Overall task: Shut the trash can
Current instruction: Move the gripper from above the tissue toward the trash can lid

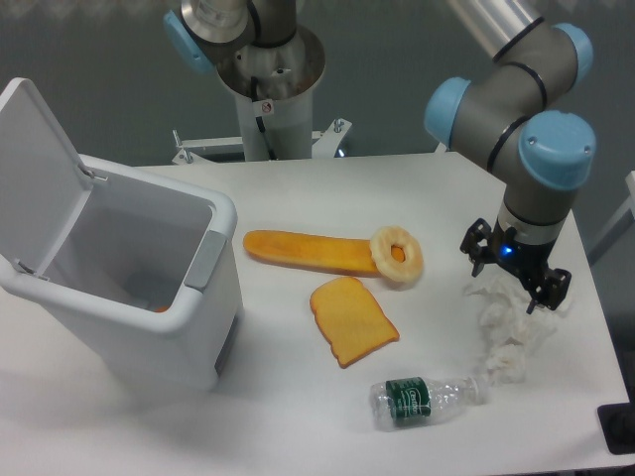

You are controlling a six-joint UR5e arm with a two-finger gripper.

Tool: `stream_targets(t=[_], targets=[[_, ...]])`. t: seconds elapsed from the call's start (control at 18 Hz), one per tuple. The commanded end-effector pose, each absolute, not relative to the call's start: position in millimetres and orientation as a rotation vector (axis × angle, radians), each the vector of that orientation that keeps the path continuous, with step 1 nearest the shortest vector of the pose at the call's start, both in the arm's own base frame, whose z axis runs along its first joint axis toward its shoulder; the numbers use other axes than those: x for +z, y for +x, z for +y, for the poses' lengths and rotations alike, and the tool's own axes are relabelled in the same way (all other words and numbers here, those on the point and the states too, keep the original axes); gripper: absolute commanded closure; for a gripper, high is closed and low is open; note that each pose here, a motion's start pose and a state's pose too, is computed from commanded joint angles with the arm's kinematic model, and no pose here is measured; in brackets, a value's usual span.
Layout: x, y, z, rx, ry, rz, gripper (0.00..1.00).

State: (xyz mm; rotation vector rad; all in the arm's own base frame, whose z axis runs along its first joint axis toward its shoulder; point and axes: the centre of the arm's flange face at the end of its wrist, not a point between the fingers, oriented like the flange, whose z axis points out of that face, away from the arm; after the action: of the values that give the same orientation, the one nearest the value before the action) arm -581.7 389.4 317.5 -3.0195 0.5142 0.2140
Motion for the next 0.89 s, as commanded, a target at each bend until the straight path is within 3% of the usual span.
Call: stream_targets(t=[0.39,0.89], targets=[[317,-562,388,0.197,-3.029,0.505,0.0],[401,-468,392,0.249,-2.869,0.329,0.0]])
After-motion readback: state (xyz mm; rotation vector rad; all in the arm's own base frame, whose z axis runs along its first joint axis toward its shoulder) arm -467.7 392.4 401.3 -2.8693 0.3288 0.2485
